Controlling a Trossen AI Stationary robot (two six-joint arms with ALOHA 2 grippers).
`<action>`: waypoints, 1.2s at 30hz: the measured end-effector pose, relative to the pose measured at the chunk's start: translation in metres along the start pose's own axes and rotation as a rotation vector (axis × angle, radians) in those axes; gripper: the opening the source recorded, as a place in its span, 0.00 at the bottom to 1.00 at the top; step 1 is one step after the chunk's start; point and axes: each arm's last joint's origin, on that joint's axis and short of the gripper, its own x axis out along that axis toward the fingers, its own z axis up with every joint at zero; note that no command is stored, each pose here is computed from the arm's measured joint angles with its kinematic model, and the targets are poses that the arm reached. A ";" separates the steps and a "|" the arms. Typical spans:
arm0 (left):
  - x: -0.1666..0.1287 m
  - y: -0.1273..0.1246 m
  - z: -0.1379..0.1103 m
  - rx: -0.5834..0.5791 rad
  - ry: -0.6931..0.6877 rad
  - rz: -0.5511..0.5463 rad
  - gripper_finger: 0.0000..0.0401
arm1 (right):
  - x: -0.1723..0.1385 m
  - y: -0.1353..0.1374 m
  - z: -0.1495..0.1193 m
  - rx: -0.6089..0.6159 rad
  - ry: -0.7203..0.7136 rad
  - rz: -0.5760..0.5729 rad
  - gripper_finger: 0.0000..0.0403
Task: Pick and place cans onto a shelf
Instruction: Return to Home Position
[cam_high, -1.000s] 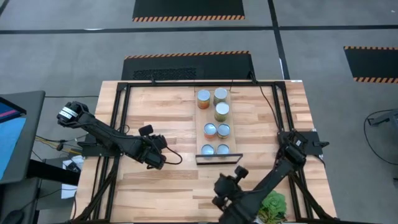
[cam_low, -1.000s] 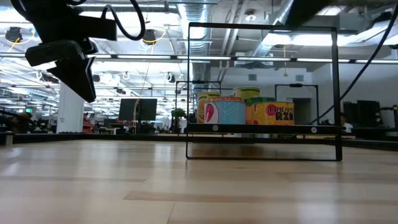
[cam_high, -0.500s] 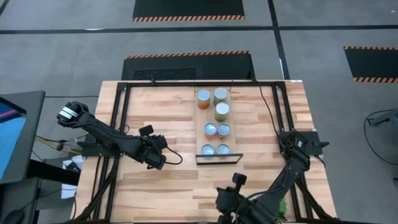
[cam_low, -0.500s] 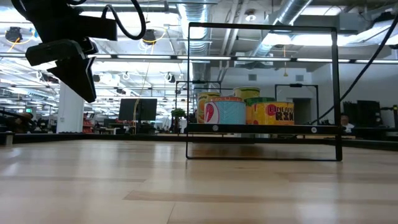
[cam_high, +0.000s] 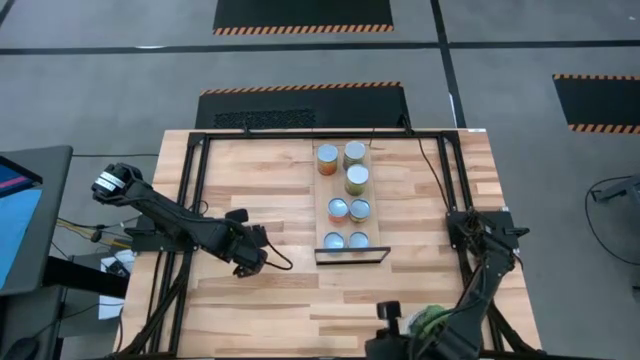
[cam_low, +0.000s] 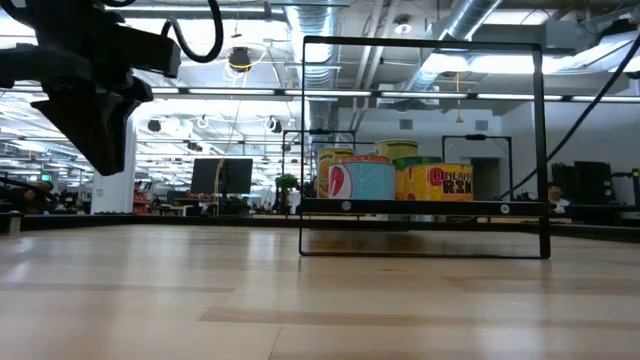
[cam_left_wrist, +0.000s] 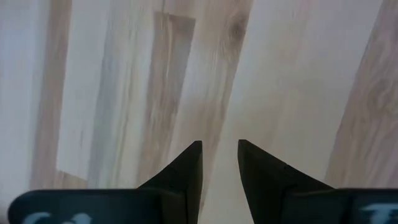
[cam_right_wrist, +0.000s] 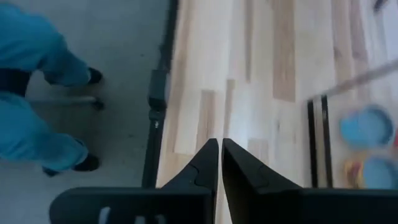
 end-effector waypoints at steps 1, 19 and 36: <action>0.000 0.001 0.001 0.003 -0.002 0.004 0.23 | -0.003 0.000 0.000 -0.051 -0.016 0.009 0.11; -0.119 0.104 -0.006 0.013 -0.750 -0.460 0.23 | -0.148 -0.115 -0.005 -0.133 -0.262 0.151 0.11; -0.058 0.112 -0.087 -0.194 -1.265 -0.709 0.23 | -0.110 -0.161 -0.117 -0.135 -0.922 0.625 0.11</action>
